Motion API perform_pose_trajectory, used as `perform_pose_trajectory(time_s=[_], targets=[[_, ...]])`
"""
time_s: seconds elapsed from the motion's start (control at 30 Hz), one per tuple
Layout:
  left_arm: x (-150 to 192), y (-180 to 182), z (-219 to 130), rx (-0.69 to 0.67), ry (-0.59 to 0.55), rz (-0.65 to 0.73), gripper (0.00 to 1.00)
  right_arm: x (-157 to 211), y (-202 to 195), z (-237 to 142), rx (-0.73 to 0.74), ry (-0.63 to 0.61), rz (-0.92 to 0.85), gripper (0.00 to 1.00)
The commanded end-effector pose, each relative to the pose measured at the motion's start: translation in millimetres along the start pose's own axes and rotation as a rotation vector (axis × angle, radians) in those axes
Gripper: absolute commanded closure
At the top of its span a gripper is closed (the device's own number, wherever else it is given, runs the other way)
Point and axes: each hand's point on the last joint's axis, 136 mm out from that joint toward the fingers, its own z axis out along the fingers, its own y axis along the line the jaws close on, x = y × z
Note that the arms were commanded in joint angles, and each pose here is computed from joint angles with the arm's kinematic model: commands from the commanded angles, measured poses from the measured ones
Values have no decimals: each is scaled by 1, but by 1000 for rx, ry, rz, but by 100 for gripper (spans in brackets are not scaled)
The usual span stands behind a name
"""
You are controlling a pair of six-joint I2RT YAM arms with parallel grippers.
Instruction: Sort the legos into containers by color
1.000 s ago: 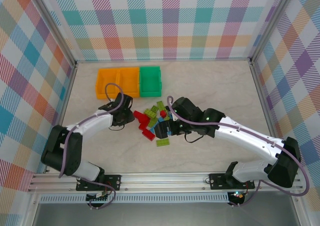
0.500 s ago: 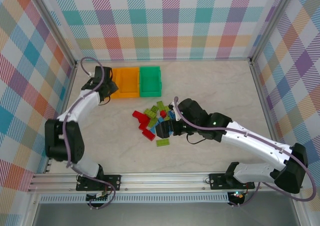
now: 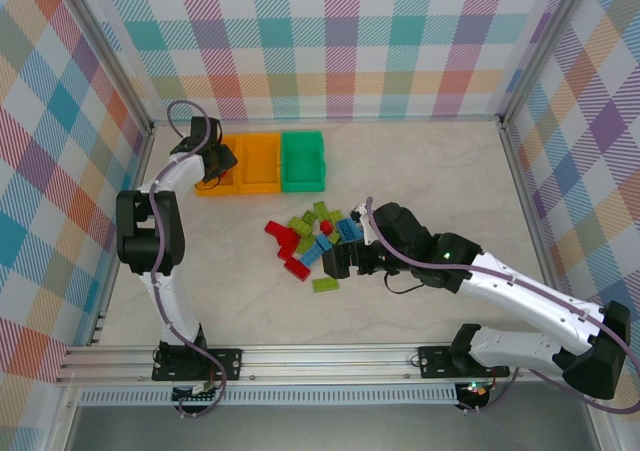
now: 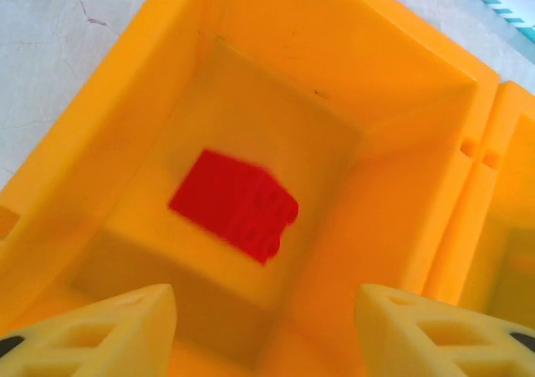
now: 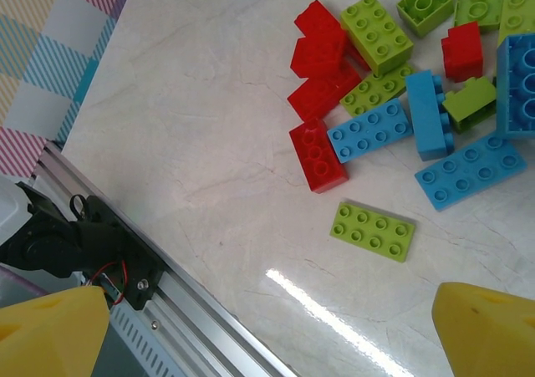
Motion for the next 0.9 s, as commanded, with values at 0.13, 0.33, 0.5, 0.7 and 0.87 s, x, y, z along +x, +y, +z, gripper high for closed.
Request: perform_pose_trajectory(time_s=[0.13,0.33,0.5,0.7,0.87], targets=[[2,-25,-104,257,-105,-49,44,-25,-36,-2,219,-89,-48,0],[78,-72,-206,425,-127,244,44,-47,-88,15,350,-43,-15,0],[146,-87,-274,565,-121,554,44,-60,-110,45,352,-9,-19,0],[185,-52,-321,609,-47,791,33,-57,-124,86,351,68,-38,9],[194,-27,-344,638,-39,891,22,-48,-140,113,381,121,-27,22]])
